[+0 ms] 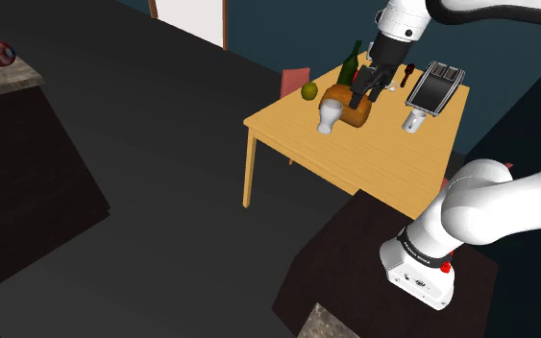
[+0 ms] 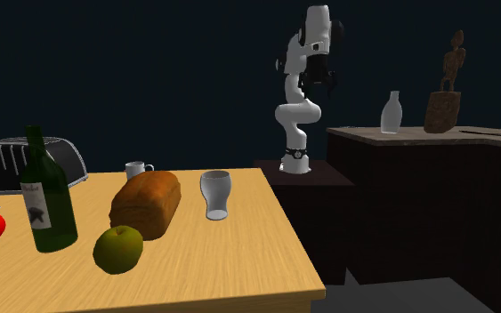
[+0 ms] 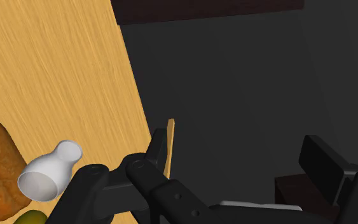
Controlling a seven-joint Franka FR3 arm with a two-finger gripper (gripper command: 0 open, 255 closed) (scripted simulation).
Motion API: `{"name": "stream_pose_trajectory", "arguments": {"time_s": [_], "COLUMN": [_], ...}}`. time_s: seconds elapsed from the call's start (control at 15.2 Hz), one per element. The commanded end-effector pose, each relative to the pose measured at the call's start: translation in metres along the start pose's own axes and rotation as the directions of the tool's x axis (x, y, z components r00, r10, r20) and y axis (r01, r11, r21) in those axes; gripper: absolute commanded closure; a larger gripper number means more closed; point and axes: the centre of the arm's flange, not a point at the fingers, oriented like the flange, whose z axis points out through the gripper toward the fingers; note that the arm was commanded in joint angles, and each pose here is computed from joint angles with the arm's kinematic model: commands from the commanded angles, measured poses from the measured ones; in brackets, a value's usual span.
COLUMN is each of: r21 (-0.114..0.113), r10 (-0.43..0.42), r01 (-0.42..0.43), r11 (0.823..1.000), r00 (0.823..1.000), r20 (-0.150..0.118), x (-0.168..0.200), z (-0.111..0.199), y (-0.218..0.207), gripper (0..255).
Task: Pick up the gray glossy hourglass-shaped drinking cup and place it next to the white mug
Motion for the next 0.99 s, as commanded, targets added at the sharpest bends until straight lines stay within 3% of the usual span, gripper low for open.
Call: {"name": "stream_pose_trajectory", "arguments": {"time_s": [0.0, 0.92], "r21": [0.0, 0.037], "r10": [0.0, -0.032], "r01": [0.0, 0.031], "r11": [1.0, 0.999], "r00": [1.0, 0.999], "r20": [0.0, 0.028], "x": [0.0, 0.106], "z": [0.0, 0.078], "y": [0.0, 0.139], "gripper": [0, 0]}}
